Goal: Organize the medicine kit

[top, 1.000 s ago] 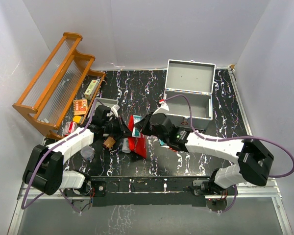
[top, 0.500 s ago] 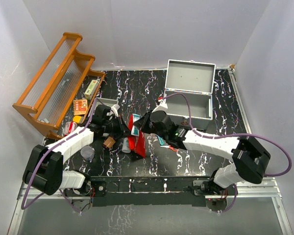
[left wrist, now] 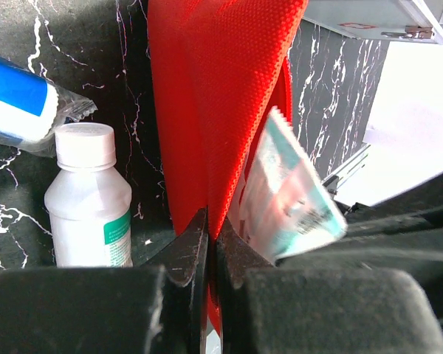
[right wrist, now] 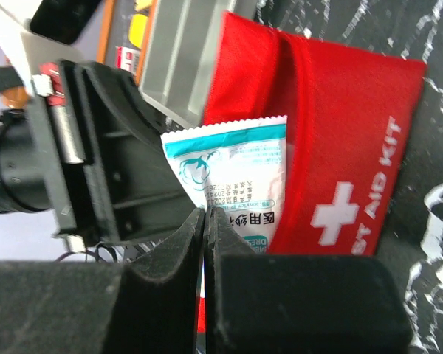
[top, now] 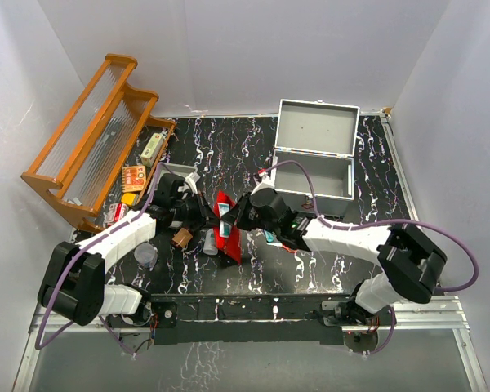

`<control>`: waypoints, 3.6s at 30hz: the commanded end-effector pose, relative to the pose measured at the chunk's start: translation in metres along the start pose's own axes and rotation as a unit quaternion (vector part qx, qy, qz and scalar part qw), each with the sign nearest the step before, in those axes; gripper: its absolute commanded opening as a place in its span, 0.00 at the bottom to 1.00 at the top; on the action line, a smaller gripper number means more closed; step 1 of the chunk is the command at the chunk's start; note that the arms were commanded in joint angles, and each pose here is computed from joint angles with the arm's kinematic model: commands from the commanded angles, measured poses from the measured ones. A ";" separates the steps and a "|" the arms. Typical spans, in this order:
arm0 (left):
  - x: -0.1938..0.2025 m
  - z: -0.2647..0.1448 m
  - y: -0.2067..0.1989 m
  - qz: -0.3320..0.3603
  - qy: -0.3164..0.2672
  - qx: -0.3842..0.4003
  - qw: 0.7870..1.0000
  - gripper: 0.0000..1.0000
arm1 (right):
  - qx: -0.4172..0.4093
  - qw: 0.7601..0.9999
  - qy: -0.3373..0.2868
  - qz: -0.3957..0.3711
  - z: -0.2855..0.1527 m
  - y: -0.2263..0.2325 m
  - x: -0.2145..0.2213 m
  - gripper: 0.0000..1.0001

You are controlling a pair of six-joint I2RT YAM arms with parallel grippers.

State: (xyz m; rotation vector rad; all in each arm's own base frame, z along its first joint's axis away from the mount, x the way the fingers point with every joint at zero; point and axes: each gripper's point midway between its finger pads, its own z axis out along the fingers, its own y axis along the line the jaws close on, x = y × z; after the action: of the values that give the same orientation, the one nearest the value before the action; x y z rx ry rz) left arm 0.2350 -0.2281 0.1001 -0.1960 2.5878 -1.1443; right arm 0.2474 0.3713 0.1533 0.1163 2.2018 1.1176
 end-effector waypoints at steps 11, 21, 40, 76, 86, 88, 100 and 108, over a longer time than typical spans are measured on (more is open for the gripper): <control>-0.011 -0.008 -0.020 0.022 -0.016 0.022 0.999 0.00 | 0.012 0.998 0.030 0.054 -0.028 -0.005 0.013 0.11; -0.010 -0.013 -0.028 0.038 -0.019 0.040 0.998 0.00 | 0.100 0.994 0.028 -0.018 -0.036 -0.008 -0.008 0.28; -0.009 -0.026 -0.057 0.099 -0.026 0.113 0.988 0.00 | 0.230 0.965 0.045 -0.118 -0.038 -0.033 -0.009 0.29; -0.002 -0.012 -0.023 0.041 0.000 0.039 0.998 0.30 | 0.205 0.943 0.028 -0.261 -0.029 -0.031 -0.029 0.00; 0.000 -0.008 -0.019 0.032 0.002 0.035 0.999 0.25 | 0.178 0.949 0.029 -0.258 -0.020 -0.024 -0.025 0.00; -0.001 -0.008 -0.018 0.032 -0.001 0.033 0.999 0.15 | 0.176 0.950 0.031 -0.256 -0.019 -0.024 -0.023 0.00; -0.010 -0.013 -0.019 0.042 -0.015 0.013 0.999 0.00 | 0.169 0.956 0.033 -0.239 -0.036 -0.021 -0.023 0.33; -0.014 -0.018 -0.015 0.050 -0.024 -0.010 0.998 0.00 | 0.200 0.957 -0.035 -0.205 -0.063 -0.040 -0.040 0.52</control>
State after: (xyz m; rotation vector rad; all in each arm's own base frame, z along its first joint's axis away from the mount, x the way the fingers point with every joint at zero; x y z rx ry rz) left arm 0.2401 -0.2239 0.1129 -0.1322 2.5663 -1.0886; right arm 0.2395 0.3031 0.1544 -0.2716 2.3175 0.4407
